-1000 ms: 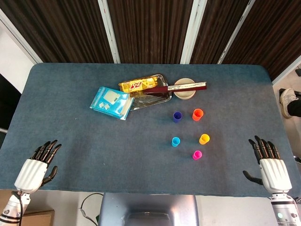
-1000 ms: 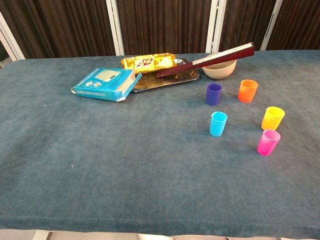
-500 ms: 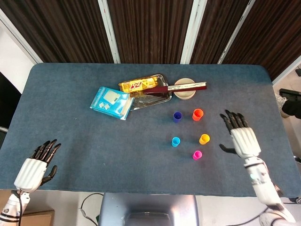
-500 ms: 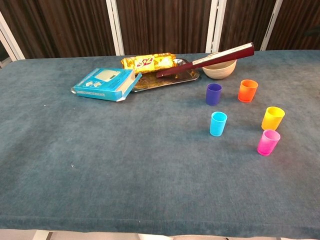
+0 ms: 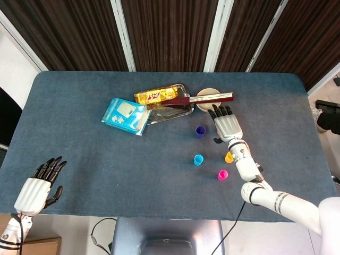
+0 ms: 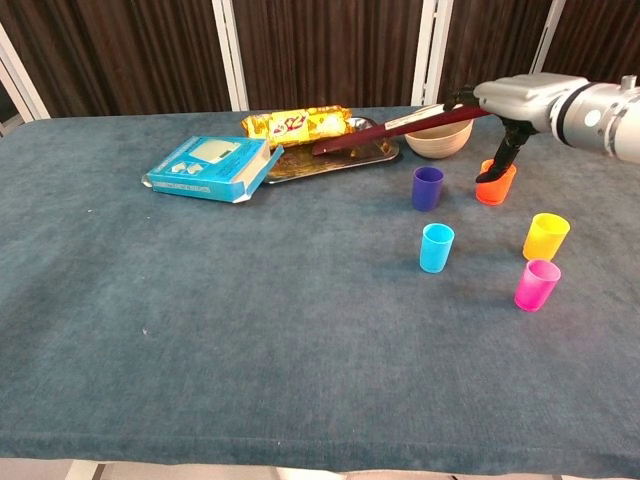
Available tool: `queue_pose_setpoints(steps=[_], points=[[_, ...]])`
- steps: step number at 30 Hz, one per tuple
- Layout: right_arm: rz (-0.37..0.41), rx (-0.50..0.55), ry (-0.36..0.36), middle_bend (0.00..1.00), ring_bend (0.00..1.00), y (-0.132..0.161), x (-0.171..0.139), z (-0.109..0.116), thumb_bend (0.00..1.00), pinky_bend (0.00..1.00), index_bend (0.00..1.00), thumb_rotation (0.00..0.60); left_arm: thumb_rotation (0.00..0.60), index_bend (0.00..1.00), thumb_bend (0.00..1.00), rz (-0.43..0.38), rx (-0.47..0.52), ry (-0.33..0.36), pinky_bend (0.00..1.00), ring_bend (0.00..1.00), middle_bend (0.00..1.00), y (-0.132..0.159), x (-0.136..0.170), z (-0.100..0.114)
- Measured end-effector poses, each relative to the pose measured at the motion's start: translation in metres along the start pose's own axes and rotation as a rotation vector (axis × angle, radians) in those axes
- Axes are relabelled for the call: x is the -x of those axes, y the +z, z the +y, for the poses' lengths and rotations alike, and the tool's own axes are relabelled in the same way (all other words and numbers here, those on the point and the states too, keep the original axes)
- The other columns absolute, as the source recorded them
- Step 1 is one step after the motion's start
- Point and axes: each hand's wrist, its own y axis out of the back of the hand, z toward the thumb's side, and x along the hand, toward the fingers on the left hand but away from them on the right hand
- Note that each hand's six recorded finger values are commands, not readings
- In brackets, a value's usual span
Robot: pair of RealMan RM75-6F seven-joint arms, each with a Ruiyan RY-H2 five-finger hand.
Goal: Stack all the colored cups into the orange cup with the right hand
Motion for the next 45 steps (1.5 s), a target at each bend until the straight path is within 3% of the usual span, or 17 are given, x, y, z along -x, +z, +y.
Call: queue_pose_setpoints(steps=[10,20,38,45], points=[[0.031,-0.033,0.048,0.00,0.00,0.021,0.019,-0.023,0.40,0.00,0.42,0.600,0.600,0.00,0.48,0.009,-0.001,-0.007,0.18,0.04,0.01,-0.002,-0.003,-0.001],[0.022,0.009,0.020,0.00,0.00,0.031,0.028,-0.022,0.41,0.00,0.44,0.600,0.600,0.00,0.48,0.008,0.001,-0.011,0.17,0.04,0.01,-0.002,-0.003,-0.002],[0.025,0.034,0.005,0.05,0.00,0.047,0.034,-0.023,0.48,0.00,0.59,0.600,0.600,0.00,0.48,0.004,0.004,-0.009,0.17,0.04,0.01,-0.003,-0.003,-0.001],[0.032,0.066,-0.031,0.05,0.00,0.042,0.027,-0.008,0.48,0.00,0.59,0.600,0.600,0.00,0.48,0.001,0.004,-0.015,0.17,0.04,0.01,-0.002,-0.003,-0.002]])
